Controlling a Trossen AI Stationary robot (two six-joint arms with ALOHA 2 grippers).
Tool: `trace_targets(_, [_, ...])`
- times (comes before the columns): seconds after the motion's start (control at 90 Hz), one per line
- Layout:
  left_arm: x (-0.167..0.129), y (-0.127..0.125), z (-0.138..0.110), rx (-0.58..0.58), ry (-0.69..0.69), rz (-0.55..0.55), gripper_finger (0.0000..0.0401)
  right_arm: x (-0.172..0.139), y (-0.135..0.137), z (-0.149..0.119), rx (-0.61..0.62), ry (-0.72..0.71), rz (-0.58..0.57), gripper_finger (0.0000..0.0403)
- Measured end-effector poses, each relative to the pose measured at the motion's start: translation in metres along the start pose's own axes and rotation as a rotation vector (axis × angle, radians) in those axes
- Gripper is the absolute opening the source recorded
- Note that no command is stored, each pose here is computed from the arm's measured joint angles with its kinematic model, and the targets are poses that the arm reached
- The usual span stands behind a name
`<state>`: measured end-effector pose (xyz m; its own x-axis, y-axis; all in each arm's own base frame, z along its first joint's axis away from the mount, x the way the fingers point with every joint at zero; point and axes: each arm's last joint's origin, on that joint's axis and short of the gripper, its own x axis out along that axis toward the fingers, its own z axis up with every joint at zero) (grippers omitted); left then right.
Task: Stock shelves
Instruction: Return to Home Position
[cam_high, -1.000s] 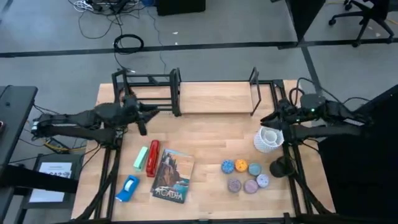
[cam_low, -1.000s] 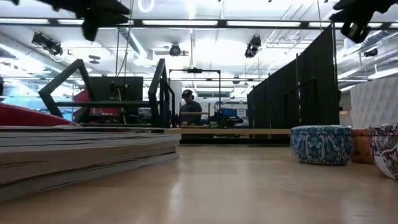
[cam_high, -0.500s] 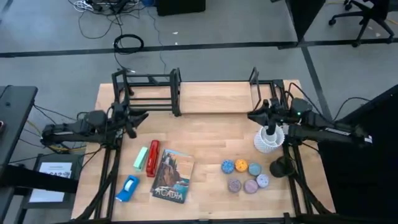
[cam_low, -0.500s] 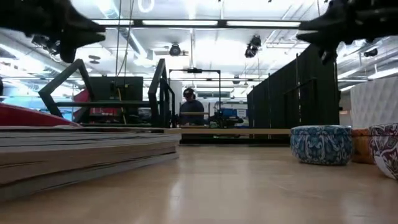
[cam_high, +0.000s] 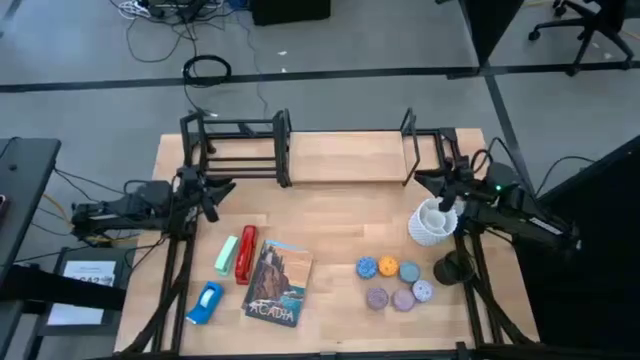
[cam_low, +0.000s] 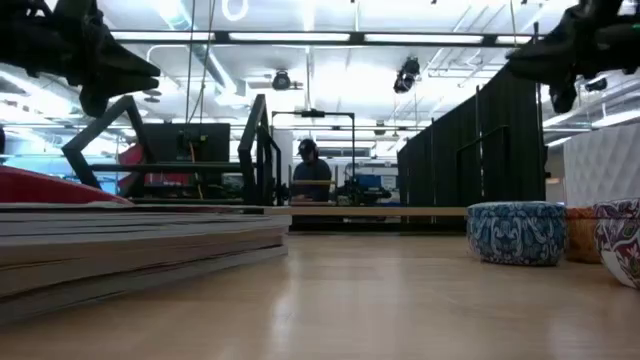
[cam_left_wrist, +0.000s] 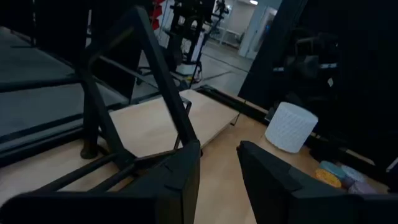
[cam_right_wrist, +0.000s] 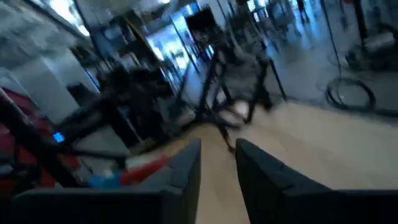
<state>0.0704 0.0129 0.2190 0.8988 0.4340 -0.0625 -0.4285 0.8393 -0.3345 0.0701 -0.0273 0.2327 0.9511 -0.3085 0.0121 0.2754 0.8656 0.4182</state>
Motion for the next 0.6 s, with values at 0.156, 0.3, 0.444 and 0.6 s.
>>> trace_targets(0.156, [0.009, 0.002, -0.014, -0.012, -0.031, 0.005, 0.0094, 0.004, -0.001, -0.001, -0.034, -0.033, 0.02, 0.0072])
trace_targets(0.3, [0.018, 0.003, -0.028, -0.043, -0.093, -0.026, 0.0094, 0.007, -0.006, -0.012, -0.006, -0.047, 0.02, 0.0072])
trace_targets(0.444, [0.024, 0.005, -0.045, -0.066, -0.124, -0.06, 0.0094, 0.012, -0.011, -0.024, 0.031, -0.09, 0.062, 0.0072])
trace_targets(0.6, [0.025, 0.005, -0.045, -0.036, -0.121, -0.057, 0.0094, 0.018, -0.018, -0.038, 0.053, -0.161, 0.091, 0.0072])
